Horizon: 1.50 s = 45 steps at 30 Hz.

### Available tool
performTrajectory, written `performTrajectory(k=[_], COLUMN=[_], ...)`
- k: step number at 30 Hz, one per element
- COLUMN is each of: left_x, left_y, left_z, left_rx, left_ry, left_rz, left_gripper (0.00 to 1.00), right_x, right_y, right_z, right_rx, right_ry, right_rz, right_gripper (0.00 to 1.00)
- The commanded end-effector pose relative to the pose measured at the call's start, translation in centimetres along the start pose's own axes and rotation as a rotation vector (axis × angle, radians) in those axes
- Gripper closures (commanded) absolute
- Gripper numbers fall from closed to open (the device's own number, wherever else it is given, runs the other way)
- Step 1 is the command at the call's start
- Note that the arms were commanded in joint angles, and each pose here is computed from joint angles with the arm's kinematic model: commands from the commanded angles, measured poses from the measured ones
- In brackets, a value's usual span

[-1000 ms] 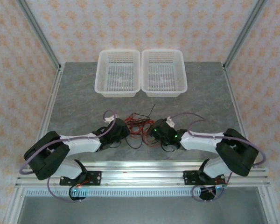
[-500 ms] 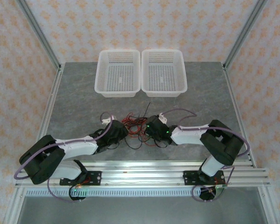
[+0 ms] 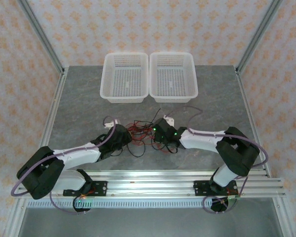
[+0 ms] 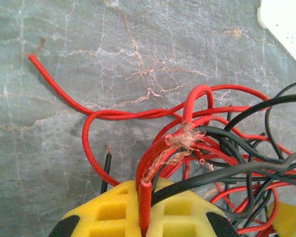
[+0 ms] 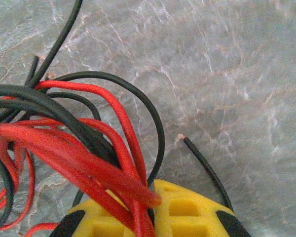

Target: Untangle the cables

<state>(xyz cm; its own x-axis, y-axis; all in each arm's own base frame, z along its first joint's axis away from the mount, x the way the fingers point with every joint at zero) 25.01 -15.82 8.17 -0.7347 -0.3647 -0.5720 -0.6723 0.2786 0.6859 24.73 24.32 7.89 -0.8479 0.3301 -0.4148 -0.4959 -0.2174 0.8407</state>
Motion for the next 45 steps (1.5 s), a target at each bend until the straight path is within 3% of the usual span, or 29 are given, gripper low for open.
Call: performTrajectory(k=[1, 7, 19, 23, 29, 33, 38, 45], left_x=[-1.8, -4.3, -6.1, -5.3, -4.7, -4.9, -5.7, -6.3], left_y=[1.2, 3.7, 6.0, 5.2, 4.3, 4.4, 5.5, 7.6], left_z=[0.0, 0.0, 0.4, 0.5, 0.9, 0.6, 0.0, -2.0], left_rx=[-0.068, -0.184, -0.289, -0.293, -0.315, -0.3, -0.278, -0.193], left_ry=[-0.113, -0.231, -0.313, -0.334, -0.345, -0.335, -0.326, -0.335], left_rz=[-0.019, -0.053, -0.065, -0.02, 0.013, 0.002, -0.022, -0.04], left_gripper=[1.0, 1.0, 0.99, 0.9, 0.61, 0.51, 0.49, 0.37], right_x=[-1.5, -4.5, -6.6, -6.9, -6.4, -5.9, -6.1, -6.4], right_y=[0.9, 2.6, 4.9, 4.9, 3.6, 2.8, 4.2, 9.2], right_z=[-3.2, -4.7, -4.5, -4.7, -5.6, -5.8, -5.4, -3.2], right_rx=[0.26, 0.494, 0.682, 0.739, 0.823, 0.826, 0.762, 0.404], right_ry=[0.313, 0.521, 0.851, 0.891, 0.916, 0.903, 0.814, 0.521], right_rz=[-0.034, -0.148, -0.293, -0.338, -0.338, -0.304, -0.309, -0.305], right_gripper=[1.0, 1.0, 1.0, 1.0, 1.0, 0.81, 0.58, 0.32])
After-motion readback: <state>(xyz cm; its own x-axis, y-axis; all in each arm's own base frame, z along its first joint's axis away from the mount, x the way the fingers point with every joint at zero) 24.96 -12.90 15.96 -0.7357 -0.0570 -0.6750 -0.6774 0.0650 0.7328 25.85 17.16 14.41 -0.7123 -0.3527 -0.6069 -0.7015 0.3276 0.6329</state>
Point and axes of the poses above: each hand's point on the last joint's axis, 136 mm out from that joint toward the fingers, its own y axis back along the fingers, its own z axis along the line the jaws close on, x = y × z, the point moved 4 cm from there along y, back along the fingers, and after that the axes turned 13 degrees about -y, right-handed, at the moved point
